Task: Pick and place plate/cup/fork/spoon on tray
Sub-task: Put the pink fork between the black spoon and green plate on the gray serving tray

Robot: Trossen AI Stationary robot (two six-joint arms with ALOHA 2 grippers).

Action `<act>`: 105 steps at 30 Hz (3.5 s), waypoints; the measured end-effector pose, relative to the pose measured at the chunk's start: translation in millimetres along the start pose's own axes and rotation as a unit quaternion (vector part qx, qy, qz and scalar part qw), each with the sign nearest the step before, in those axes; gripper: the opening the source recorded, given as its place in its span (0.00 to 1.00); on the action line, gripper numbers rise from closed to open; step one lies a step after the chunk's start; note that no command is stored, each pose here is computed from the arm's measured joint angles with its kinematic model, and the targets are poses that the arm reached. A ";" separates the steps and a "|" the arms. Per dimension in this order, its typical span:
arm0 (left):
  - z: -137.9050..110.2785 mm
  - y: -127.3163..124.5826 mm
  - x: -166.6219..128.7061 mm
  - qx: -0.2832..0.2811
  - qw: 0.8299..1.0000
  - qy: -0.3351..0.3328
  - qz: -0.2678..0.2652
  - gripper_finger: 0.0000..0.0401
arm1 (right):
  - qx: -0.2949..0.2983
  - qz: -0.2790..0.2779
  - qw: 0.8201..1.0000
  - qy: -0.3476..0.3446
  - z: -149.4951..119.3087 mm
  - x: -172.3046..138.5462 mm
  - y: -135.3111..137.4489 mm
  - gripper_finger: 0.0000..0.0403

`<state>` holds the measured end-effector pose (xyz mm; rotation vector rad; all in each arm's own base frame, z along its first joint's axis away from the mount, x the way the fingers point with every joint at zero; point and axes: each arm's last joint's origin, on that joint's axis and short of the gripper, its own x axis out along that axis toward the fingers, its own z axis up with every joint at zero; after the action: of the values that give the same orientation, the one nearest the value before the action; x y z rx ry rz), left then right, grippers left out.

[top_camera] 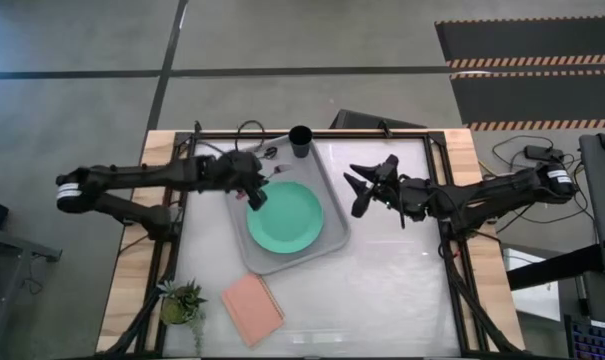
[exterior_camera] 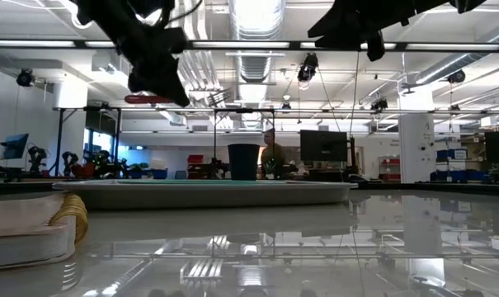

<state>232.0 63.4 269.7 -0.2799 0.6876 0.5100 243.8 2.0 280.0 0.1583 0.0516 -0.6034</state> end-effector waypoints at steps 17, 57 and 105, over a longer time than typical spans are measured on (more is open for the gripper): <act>-11.0 89.6 58.3 -0.099 0.985 0.143 -0.019 0.05 | -0.040 -0.008 0.998 0.049 -12.9 1.2 -1.5 0.31; -24.7 115.1 113.3 -0.078 0.984 0.158 -0.008 0.12 | -0.042 -0.012 0.997 0.063 -24.1 1.1 -4.0 0.31; -51.2 97.3 99.6 0.039 0.963 0.260 0.066 0.12 | -0.045 -0.013 0.997 0.066 -26.0 0.9 -4.6 0.31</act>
<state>218.3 159.7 157.7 -0.2977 1.2420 0.5395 241.8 2.0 253.6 0.1108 0.2077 -0.6141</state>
